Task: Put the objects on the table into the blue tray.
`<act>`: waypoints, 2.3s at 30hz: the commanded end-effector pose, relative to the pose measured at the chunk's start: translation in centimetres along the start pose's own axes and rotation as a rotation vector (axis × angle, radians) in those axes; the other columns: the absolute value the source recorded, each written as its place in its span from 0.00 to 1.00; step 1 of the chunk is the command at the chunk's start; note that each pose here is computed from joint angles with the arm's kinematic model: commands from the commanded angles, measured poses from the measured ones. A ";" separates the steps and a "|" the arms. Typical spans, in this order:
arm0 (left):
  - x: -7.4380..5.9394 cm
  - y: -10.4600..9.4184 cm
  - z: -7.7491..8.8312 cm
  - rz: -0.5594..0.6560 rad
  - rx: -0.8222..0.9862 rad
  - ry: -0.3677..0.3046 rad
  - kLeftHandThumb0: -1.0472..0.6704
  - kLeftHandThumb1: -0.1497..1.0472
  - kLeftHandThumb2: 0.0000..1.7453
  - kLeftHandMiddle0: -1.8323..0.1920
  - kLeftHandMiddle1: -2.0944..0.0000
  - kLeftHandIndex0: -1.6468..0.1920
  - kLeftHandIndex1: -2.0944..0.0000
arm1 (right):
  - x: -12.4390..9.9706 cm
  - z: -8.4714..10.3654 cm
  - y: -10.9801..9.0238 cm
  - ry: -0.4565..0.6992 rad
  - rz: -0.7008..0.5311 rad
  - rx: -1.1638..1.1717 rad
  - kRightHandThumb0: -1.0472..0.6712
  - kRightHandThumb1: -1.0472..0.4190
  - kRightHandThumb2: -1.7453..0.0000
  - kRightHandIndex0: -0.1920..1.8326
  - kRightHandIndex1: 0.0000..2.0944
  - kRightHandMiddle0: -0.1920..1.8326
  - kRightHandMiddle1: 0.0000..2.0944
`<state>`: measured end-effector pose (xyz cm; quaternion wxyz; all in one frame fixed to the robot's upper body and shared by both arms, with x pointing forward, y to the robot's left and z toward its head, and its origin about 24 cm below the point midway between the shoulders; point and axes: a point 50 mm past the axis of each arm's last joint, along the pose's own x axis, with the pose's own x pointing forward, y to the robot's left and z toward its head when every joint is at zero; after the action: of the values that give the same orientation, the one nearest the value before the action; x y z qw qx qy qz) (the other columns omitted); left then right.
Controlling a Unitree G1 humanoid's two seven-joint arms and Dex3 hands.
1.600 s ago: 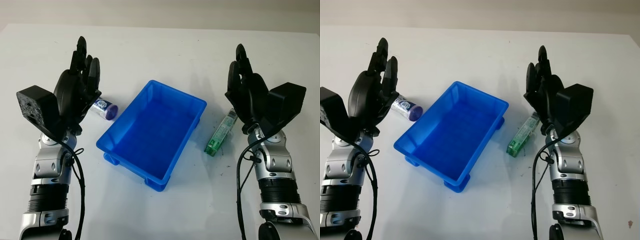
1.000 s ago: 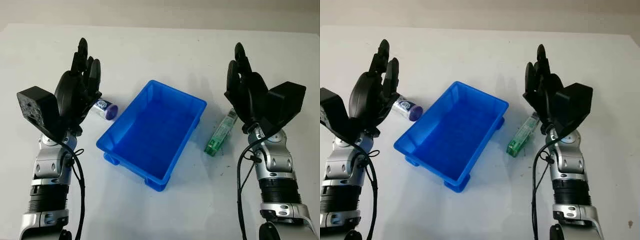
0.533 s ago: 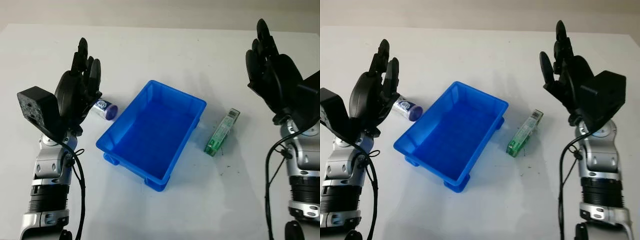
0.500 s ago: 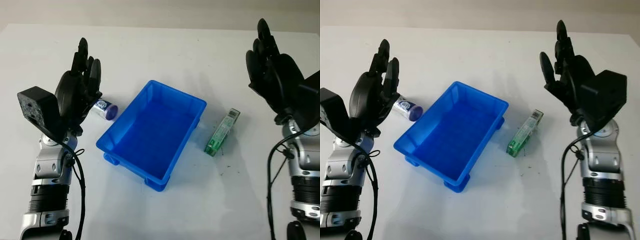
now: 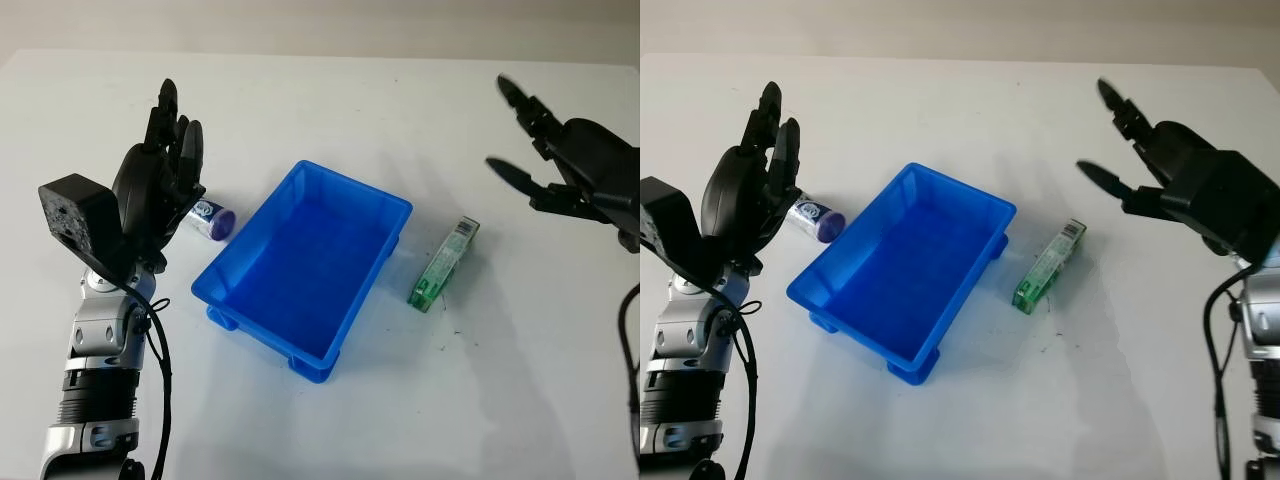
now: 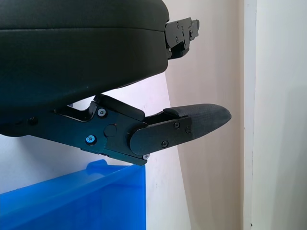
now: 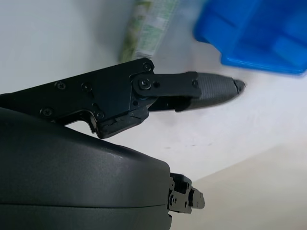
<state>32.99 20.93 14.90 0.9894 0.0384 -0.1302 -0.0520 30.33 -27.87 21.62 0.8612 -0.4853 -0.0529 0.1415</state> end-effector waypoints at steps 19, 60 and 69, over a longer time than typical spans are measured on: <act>0.4 -0.1 0.3 -0.020 -0.005 -0.016 0.20 1.00 0.36 1.00 1.00 1.00 1.00 | -0.5 2.2 1.7 -0.079 0.081 -0.569 0.34 0.18 0.97 0.27 0.07 0.28 0.04; 0.3 0.1 0.6 -0.022 0.017 -0.017 0.19 1.00 0.37 1.00 1.00 1.00 1.00 | -0.1 -0.9 5.9 -0.252 0.165 -0.600 0.42 0.06 0.97 0.23 0.43 0.17 0.52; 0.3 0.2 0.8 -0.017 0.013 -0.019 0.19 1.00 0.37 1.00 1.00 1.00 1.00 | 0.0 -1.1 6.3 -0.260 0.177 -0.577 0.42 0.06 0.97 0.21 0.60 0.23 0.51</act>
<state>33.14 20.97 14.93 0.9894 0.0392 -0.1270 -0.0591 29.35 -25.90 15.97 0.6558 -0.6946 -0.1570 0.2508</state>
